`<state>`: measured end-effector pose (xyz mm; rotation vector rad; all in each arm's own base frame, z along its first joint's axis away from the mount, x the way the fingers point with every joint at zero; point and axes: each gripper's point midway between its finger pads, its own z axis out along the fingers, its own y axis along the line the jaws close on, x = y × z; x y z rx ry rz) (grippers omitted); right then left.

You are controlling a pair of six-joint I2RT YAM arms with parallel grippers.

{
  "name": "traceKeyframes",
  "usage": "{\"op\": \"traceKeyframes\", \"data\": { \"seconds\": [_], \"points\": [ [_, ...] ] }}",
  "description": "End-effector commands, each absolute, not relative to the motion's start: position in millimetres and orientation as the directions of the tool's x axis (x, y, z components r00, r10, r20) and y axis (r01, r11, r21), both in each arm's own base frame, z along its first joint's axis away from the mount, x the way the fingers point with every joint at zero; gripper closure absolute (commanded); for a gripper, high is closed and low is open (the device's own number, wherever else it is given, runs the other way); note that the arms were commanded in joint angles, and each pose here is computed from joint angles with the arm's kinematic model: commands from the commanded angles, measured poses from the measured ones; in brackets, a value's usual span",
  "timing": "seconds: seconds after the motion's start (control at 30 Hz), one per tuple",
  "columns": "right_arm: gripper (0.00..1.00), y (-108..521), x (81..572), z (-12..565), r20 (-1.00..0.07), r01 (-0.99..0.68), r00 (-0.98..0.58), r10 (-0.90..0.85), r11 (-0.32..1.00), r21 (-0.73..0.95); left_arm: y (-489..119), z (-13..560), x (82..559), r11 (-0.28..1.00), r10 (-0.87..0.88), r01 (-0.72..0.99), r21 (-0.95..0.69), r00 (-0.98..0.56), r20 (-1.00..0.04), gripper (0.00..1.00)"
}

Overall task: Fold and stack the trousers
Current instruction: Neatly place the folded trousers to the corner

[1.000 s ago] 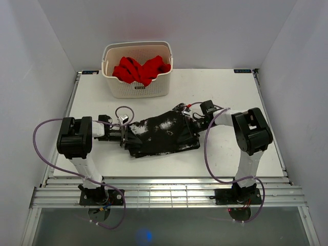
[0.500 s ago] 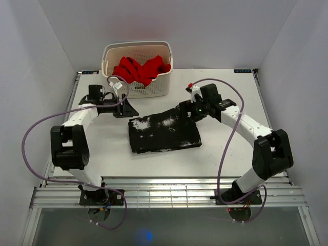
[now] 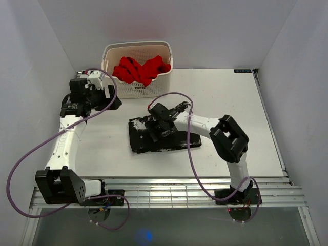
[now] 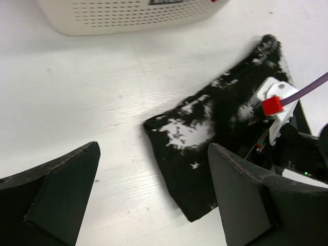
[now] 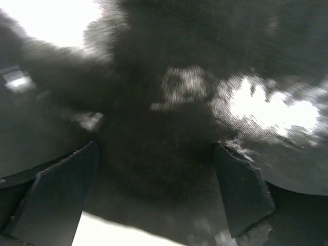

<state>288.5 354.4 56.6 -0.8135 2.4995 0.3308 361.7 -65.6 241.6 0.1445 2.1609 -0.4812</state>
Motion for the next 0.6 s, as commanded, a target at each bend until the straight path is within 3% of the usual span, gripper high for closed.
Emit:
{"op": "traceKeyframes", "data": {
  "seconds": [0.0,0.13,0.37,0.57],
  "points": [
    [0.04,332.1,303.9,31.8,-0.452,-0.512,-0.754,-0.477,0.858,-0.052,-30.7,255.3,353.7,0.977,-0.050,0.148,-0.154,-0.543,-0.838,0.02],
    [0.04,278.1,318.7,-4.9,-0.353,-0.432,-0.827,-0.438,0.896,-0.100,-25.3,258.1,347.8,0.981,-0.047,0.135,-0.139,-0.530,-0.847,0.02],
    [0.06,153.2,342.5,-15.9,-0.228,-0.304,-0.915,-0.332,0.941,-0.149,-22.3,239.5,348.0,0.982,-0.032,0.141,-0.130,-0.546,-0.837,0.02],
    [0.05,66.3,389.2,-16.1,-0.258,-0.384,-0.868,-0.424,0.903,-0.192,-25.8,225.2,350.1,0.976,-0.043,0.150,-0.159,-0.582,-0.812,0.02]
  ]
}}
